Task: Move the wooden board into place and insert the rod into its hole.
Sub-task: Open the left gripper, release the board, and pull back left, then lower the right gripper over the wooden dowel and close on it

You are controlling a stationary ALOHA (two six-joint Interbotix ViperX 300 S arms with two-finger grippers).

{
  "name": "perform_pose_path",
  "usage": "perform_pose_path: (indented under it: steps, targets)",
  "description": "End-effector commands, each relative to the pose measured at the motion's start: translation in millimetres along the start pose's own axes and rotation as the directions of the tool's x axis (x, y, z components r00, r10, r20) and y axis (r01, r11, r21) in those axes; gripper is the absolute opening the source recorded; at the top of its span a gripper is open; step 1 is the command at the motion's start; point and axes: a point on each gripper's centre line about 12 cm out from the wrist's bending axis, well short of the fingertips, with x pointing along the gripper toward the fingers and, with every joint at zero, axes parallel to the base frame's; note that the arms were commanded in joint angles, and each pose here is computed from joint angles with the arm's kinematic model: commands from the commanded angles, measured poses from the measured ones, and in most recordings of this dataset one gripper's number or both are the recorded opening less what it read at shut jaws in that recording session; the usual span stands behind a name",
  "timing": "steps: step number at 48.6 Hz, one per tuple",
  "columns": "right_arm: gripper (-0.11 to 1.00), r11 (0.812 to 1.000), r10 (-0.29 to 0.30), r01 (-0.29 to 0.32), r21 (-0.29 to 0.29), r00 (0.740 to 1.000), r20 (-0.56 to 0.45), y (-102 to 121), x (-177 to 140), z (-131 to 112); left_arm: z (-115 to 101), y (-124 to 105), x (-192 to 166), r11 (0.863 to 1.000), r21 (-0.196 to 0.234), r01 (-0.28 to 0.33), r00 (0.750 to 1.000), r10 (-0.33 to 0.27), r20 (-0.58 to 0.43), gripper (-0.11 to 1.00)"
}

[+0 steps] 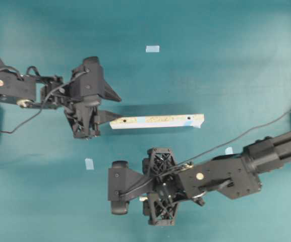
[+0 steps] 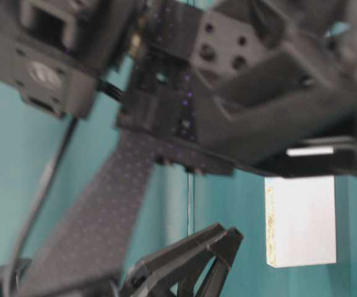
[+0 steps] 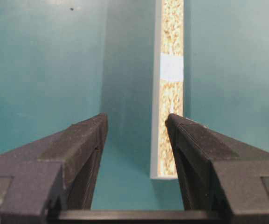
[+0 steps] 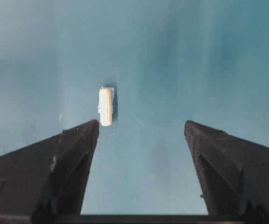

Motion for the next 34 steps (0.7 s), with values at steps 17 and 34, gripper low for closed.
perform_pose_path:
  steps: [17, 34]
  targets:
    - [0.76, 1.000, 0.006, -0.006, 0.005, 1.000, -0.001, 16.5, 7.1, 18.0, -4.3, 8.1, -22.0, 1.000, -0.012, -0.019, 0.997, 0.020, 0.077, 0.53]
    - [0.76, 1.000, 0.000, 0.000, 0.000, 1.000, -0.022, 18.5, 19.9, 12.8, -8.3, 8.2, -22.4, 1.000, -0.012, -0.020, 0.997, 0.020, 0.069, 0.52]
